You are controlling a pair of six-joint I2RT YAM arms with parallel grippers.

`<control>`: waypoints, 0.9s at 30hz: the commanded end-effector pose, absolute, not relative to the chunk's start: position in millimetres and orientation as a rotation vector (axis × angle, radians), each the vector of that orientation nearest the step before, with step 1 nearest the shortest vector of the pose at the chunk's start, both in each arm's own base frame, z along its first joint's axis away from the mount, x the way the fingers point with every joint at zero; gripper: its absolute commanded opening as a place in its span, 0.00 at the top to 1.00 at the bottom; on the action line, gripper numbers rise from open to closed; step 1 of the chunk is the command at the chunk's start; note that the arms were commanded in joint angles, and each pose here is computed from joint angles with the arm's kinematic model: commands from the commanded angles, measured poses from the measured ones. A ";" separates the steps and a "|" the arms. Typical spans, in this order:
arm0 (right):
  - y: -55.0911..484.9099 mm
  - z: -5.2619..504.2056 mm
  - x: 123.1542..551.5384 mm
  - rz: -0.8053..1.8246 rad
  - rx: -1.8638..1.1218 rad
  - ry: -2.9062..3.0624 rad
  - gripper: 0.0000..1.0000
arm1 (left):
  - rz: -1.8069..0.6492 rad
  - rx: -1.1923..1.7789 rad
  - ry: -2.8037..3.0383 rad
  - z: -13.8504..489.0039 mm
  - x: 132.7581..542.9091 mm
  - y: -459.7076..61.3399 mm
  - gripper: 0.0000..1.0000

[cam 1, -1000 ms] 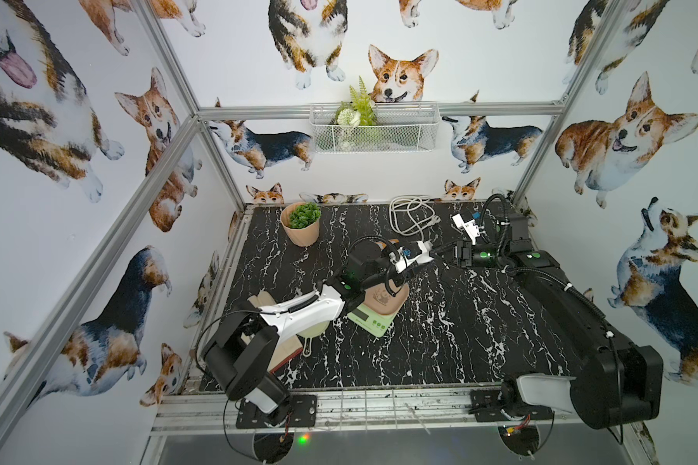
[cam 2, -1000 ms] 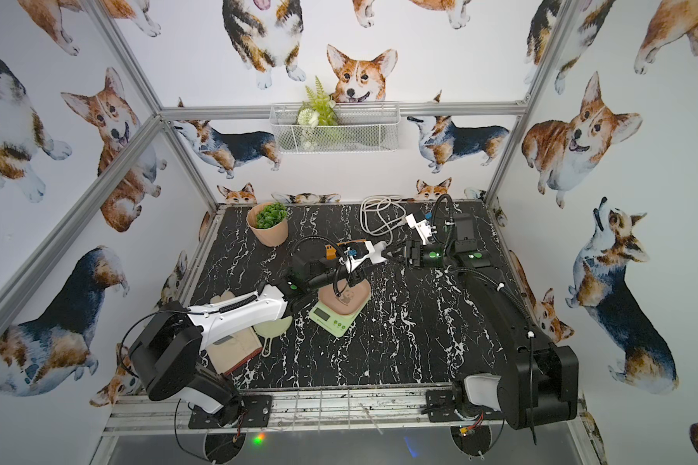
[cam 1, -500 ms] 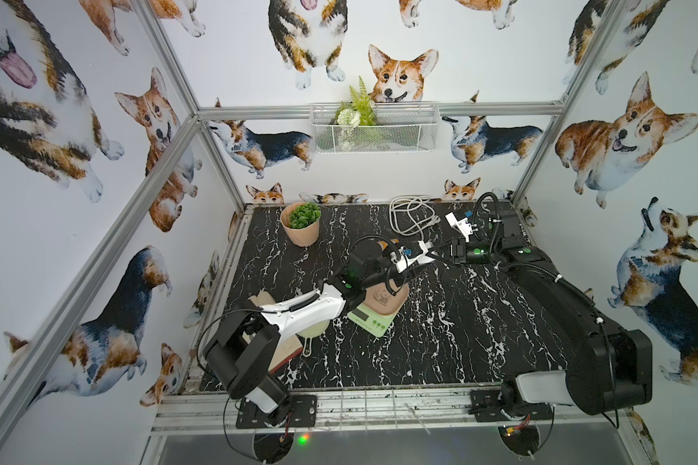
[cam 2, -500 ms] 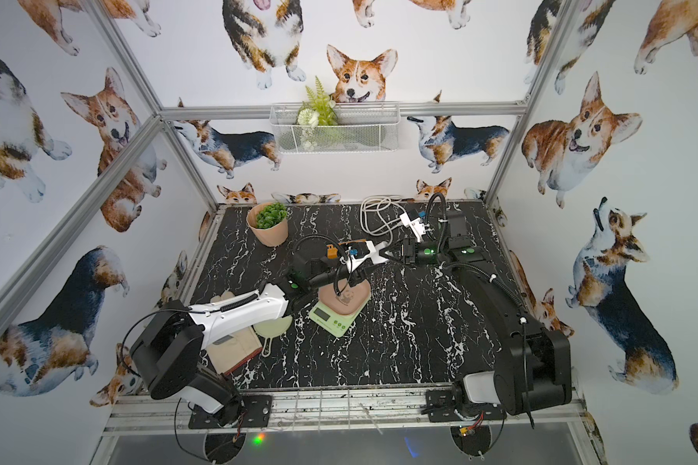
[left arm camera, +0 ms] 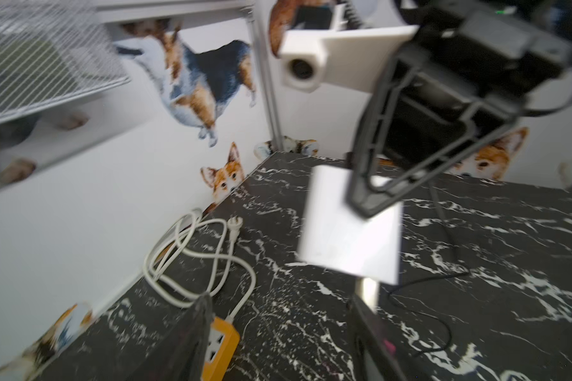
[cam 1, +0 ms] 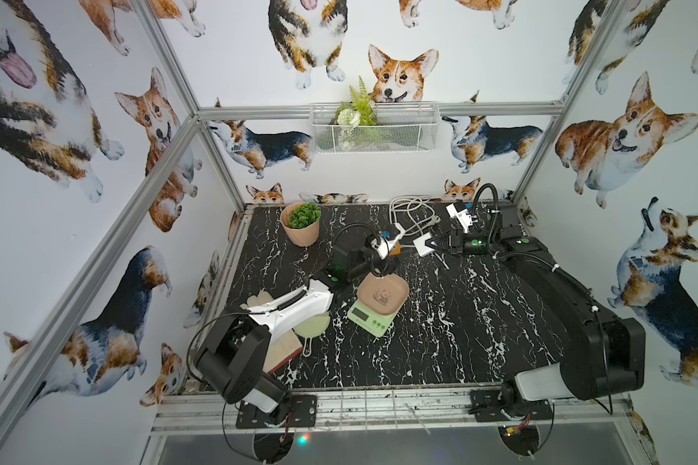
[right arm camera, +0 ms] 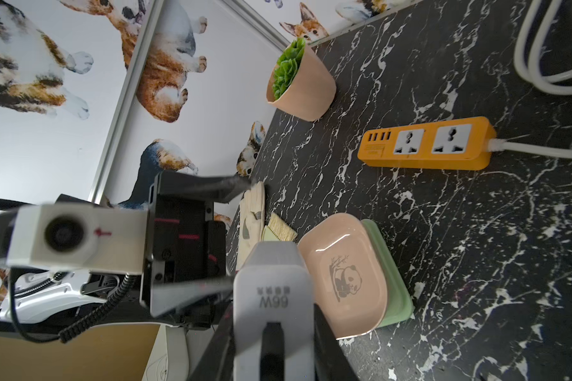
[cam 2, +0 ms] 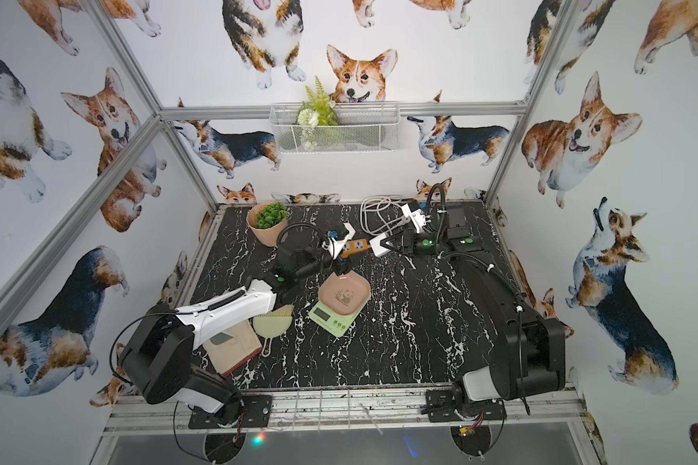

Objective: Charge the electronic scale
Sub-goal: Move the socket to the center of the board.

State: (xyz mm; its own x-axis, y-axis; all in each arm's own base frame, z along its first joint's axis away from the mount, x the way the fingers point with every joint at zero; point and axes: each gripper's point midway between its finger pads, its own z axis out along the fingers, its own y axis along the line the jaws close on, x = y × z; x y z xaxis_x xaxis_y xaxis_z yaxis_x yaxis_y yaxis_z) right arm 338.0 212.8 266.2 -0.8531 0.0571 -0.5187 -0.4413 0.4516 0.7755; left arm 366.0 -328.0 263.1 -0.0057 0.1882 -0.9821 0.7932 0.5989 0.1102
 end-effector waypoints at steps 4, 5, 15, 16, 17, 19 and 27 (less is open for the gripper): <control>197.0 238.7 367.7 1.152 -0.223 2.339 1.00 | -0.575 0.320 2.106 202.2 437.0 -264.8 0.33; 195.3 235.8 370.6 1.131 -0.215 2.348 1.00 | -0.557 0.281 2.177 189.3 443.1 -259.4 0.33; 182.7 216.4 381.8 0.998 -0.163 2.412 1.00 | -0.408 -0.061 2.531 102.0 484.4 -227.2 0.24; 182.6 214.7 381.5 0.997 -0.161 2.417 1.00 | -0.408 -0.067 2.543 98.2 486.9 -228.6 0.23; 182.8 213.8 381.5 0.998 -0.162 2.419 1.00 | -0.411 -0.071 2.555 95.7 488.7 -229.5 0.23; 183.0 210.3 381.2 1.001 -0.161 2.428 1.00 | -0.411 -0.094 2.581 88.6 490.2 -230.9 0.22; 181.5 201.9 387.8 0.974 -0.154 2.446 1.00 | -0.426 -0.161 2.642 66.1 487.4 -235.5 0.19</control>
